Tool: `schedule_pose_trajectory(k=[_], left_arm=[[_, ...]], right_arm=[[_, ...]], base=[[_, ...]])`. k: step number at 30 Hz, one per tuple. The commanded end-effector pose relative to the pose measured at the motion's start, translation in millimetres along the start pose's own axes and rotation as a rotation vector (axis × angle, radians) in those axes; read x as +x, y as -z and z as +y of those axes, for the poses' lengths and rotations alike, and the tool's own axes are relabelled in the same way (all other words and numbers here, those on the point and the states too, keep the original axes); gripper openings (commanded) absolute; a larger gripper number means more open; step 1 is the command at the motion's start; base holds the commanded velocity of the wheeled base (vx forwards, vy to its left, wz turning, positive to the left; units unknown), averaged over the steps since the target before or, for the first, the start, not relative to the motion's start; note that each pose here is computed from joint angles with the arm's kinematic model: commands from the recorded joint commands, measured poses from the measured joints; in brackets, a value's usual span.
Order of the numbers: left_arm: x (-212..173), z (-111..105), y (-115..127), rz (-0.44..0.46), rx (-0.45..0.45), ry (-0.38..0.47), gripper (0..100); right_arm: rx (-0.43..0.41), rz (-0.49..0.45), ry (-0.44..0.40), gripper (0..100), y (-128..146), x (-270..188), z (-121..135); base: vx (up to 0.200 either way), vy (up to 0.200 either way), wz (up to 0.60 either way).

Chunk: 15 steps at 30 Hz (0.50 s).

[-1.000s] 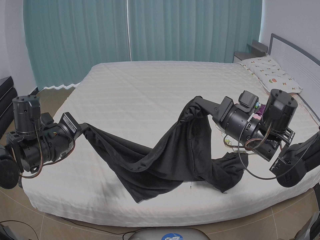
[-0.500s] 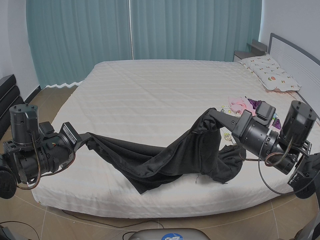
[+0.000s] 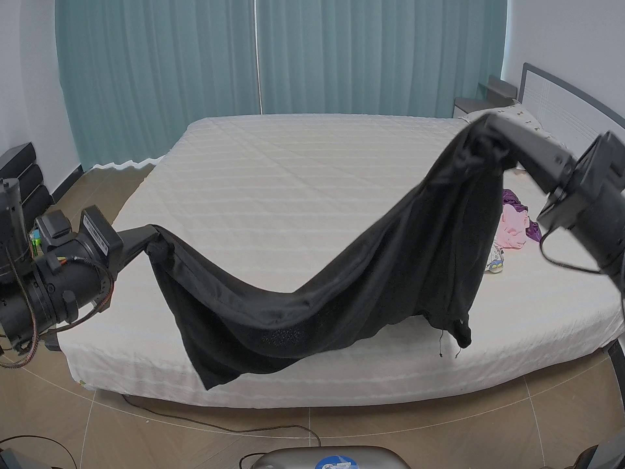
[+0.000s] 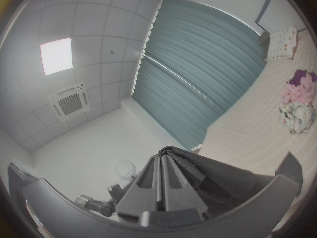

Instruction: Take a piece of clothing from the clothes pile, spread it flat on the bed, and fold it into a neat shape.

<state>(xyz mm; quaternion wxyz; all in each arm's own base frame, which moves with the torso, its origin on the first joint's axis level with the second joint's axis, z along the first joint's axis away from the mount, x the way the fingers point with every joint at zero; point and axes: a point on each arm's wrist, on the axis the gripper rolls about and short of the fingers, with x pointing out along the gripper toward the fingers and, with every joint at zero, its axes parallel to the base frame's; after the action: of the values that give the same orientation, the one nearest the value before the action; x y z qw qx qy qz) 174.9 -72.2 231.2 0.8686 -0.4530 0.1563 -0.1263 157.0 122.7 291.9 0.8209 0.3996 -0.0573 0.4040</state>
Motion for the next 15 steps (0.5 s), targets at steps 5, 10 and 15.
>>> schedule_pose_trajectory(k=[5, 10, 15], left_arm=[[27.8, -13.2, -20.7, -0.055, -0.013, 0.001, 0], [63.1, -1.4, -19.2, -0.028, -0.072, -0.073, 0], [94.7, 17.1, -15.9, -0.006, -0.090, -0.151, 0]], right_arm=[[-0.013, -0.116, 0.032, 0, -54.5, 57.1, -8.7], [-0.031, -0.104, 0.170, 0, -48.5, 96.4, -73.7], [-0.033, -0.095, 0.261, 0, -40.3, 116.8, -123.5]], base=[[0.000, 0.000, 0.00], [0.000, 0.000, 0.00], [0.000, 0.000, 0.00]])
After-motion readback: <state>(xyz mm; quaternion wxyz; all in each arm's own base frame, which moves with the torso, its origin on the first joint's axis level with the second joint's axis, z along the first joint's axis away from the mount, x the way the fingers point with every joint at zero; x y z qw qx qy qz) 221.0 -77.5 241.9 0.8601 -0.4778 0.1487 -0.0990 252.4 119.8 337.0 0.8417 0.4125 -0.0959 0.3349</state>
